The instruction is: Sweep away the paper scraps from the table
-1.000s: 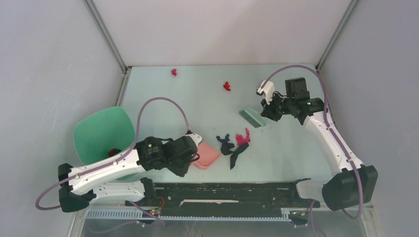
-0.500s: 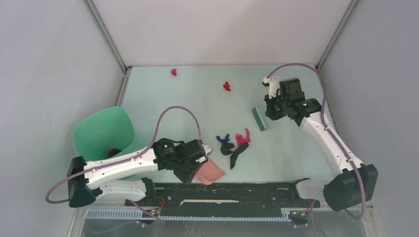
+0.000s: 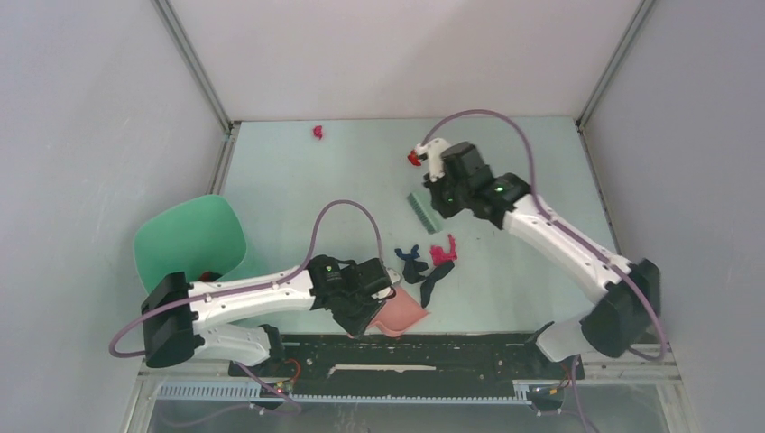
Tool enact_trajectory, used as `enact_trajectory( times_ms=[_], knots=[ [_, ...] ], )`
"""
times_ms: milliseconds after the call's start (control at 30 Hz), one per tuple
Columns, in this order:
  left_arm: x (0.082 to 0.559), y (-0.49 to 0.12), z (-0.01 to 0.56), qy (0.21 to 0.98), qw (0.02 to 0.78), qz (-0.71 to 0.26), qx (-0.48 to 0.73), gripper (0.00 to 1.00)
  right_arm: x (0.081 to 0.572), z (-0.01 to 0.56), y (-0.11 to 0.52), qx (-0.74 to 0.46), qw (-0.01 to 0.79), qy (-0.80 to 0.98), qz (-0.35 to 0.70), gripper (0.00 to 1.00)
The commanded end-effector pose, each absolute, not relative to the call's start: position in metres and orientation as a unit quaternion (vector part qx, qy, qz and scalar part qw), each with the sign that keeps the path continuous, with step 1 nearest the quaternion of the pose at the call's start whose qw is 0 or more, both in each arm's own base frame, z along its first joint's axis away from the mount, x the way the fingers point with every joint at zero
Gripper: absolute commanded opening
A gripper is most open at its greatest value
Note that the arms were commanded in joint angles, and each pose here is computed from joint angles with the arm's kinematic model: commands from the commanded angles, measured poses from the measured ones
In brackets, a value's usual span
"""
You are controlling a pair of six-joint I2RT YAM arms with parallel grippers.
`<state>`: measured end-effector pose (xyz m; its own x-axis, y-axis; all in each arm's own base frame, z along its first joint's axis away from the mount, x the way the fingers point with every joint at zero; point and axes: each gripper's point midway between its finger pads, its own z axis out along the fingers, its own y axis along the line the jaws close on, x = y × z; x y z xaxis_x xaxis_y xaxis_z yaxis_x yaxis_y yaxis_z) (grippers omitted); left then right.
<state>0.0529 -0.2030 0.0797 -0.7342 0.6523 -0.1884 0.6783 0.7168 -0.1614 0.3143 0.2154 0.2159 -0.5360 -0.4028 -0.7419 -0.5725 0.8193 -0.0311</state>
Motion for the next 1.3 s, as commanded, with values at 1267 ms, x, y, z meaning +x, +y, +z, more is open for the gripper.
enact_trajectory(
  times_ms=[1267],
  knots=[
    [0.054, -0.202, 0.091, 0.928, 0.054, -0.095, 0.357, 0.0, 0.332, 0.23, 0.148, -0.29, 0.361, 0.884, -0.062, 0.0]
  ],
)
